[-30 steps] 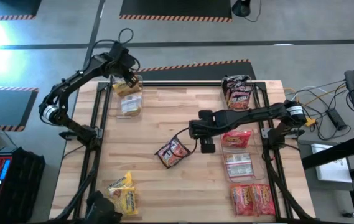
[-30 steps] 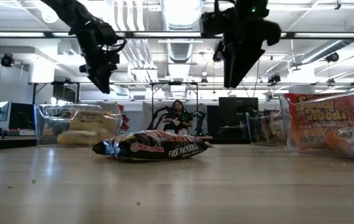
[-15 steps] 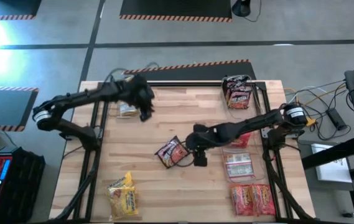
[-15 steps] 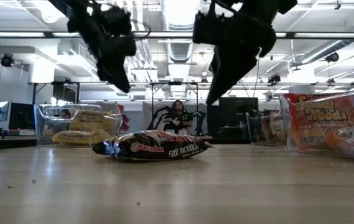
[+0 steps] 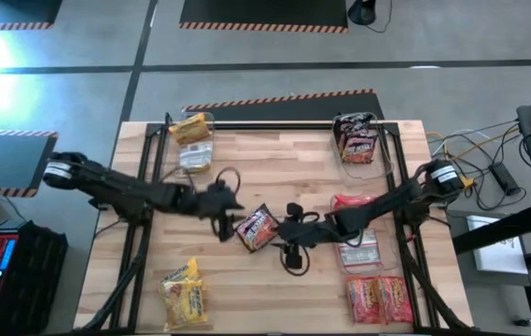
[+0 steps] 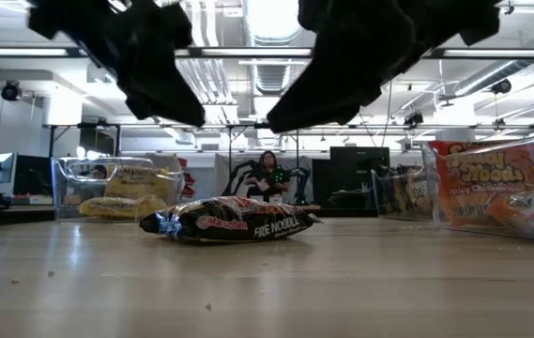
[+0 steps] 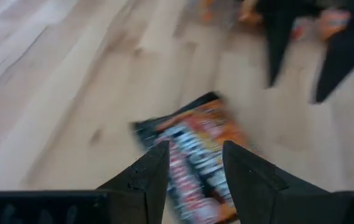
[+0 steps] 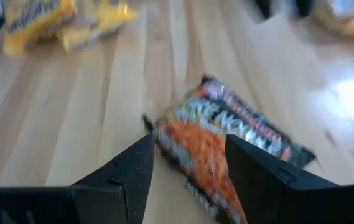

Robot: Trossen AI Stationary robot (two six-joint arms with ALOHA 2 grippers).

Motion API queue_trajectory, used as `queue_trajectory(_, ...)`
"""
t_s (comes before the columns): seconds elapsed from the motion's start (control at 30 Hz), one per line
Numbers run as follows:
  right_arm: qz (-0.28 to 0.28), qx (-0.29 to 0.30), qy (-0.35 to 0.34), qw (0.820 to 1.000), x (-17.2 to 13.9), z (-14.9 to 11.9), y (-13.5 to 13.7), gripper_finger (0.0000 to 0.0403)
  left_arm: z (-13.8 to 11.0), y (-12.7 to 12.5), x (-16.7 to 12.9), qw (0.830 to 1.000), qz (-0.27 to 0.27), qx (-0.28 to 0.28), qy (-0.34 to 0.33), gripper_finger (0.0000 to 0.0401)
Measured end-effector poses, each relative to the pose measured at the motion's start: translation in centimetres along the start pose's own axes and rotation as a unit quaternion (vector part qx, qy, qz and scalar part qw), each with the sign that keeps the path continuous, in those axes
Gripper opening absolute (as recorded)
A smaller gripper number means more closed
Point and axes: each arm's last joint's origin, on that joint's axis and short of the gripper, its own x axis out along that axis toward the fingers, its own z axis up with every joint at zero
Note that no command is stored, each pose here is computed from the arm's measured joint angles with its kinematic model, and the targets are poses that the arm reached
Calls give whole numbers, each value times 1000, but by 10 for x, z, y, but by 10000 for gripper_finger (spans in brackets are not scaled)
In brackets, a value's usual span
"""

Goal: Sort Maruchan noodles
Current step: Put the black noodle pack into the top right transparent bin

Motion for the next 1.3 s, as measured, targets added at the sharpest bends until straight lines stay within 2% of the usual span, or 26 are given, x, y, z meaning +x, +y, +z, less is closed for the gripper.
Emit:
queue_trajectory(0.13,-1,37,-42,998,5,-2,9,187,-13,-36,-6,999,-5,6,-42,132)
queue_trajectory(0.2,2,57,-40,998,12,-8,14,187,-20,-49,-10,999,-1,-1,-53,132)
queue_trajectory(0.3,-3,73,-27,997,25,-14,23,187,-29,-64,-15,996,11,-46,-71,132)
queue_trajectory(0.43,-20,64,-7,998,41,-18,32,187,-41,-74,-13,992,28,-98,-74,132)
queue_trajectory(0.6,-39,50,39,997,58,-19,37,187,-53,-77,1,989,44,-131,-54,132)
queue_trajectory(0.77,-91,27,78,992,70,-21,38,187,-60,-77,11,985,98,-118,-75,132)
queue_trajectory(0.97,-110,14,91,990,82,-21,41,187,-59,-77,9,978,140,-106,-117,132)
queue_trajectory(1.3,-109,2,146,983,84,-33,37,187,-59,-77,5,980,142,-86,-113,132)
